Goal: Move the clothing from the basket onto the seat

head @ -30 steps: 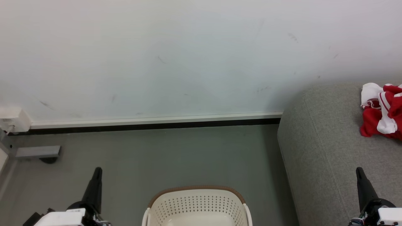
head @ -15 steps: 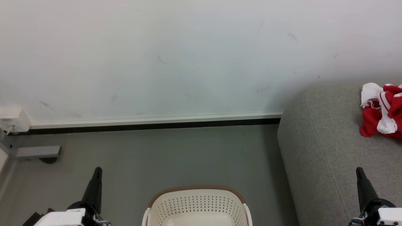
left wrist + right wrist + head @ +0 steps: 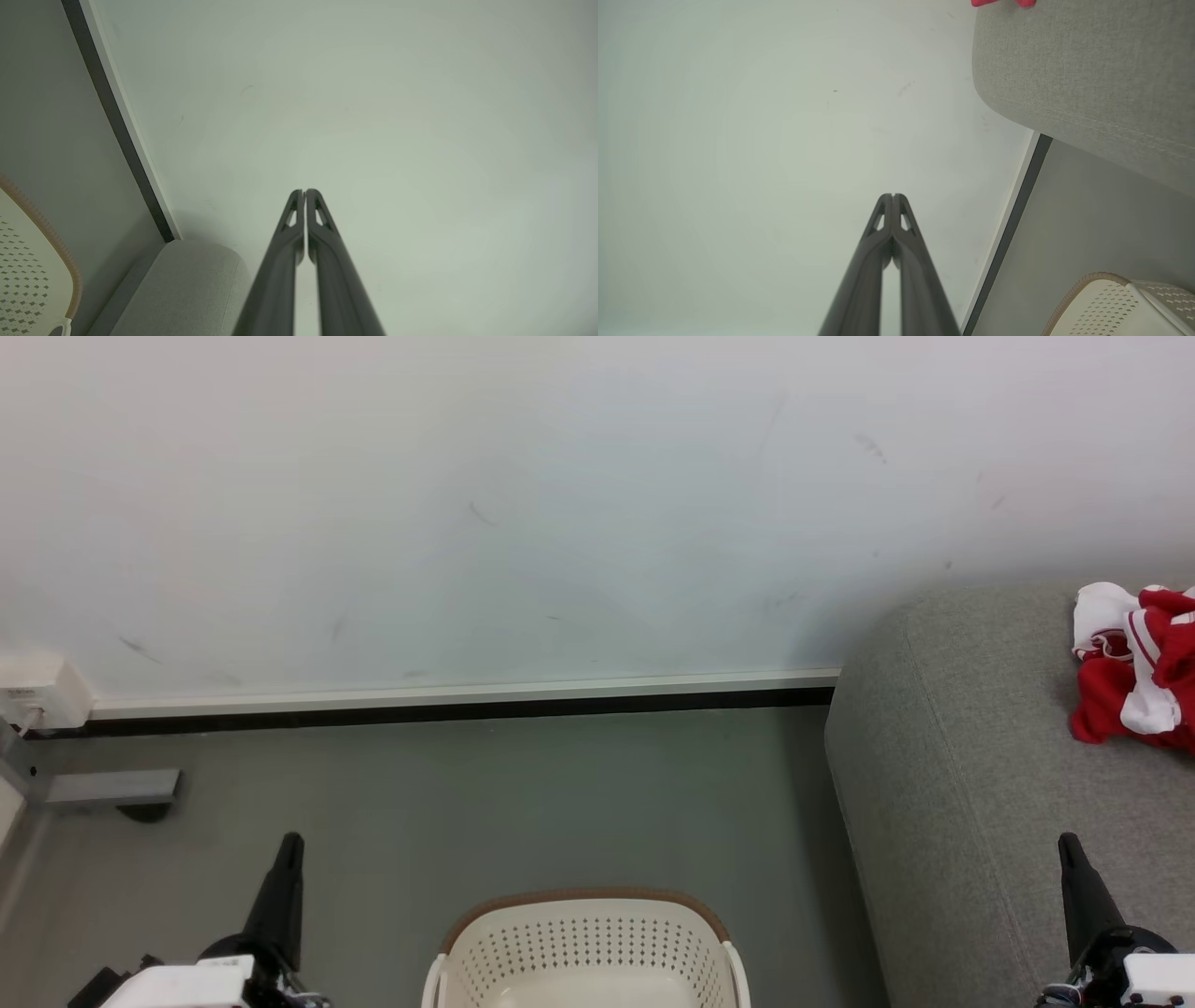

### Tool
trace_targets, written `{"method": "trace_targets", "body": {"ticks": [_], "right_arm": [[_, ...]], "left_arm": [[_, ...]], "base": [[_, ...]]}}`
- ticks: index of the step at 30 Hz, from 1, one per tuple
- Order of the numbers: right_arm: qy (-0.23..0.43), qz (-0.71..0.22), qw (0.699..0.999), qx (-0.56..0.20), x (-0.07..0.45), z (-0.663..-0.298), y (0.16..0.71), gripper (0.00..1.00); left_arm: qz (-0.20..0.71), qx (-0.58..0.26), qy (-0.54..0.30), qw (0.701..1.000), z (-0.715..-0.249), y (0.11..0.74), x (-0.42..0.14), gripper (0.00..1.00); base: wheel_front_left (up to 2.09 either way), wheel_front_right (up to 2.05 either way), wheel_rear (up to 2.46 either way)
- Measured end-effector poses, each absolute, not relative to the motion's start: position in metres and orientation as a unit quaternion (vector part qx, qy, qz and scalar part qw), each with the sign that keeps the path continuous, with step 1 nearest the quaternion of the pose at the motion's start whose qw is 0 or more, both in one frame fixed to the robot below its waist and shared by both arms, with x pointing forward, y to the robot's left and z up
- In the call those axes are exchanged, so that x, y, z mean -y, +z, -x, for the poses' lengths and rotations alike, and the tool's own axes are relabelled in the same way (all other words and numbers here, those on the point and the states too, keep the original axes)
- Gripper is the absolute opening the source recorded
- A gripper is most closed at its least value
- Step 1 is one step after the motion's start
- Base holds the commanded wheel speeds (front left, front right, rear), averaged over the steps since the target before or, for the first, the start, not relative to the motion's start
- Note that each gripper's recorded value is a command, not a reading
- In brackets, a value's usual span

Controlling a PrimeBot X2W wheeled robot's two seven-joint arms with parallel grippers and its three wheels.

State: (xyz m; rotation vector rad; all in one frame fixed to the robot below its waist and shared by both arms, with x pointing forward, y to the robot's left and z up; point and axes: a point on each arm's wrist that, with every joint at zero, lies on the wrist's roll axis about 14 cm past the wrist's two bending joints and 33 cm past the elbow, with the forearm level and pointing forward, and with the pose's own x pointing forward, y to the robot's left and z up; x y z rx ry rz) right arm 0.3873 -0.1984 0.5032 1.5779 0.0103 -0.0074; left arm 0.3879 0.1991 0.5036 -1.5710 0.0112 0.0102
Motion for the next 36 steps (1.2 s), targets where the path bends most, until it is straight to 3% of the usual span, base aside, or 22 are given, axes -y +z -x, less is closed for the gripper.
{"method": "trace_targets", "body": {"ticks": [36], "right_arm": [[-0.003,-0.710,0.705,-0.005,0.1984,-0.3873,0.5033,0.00]], "left_arm": [[0.707,-0.005,0.004,0.707,-0.3879,0.5037,-0.1991,0.00]], "base": [[0.00,0.00,0.00]]}}
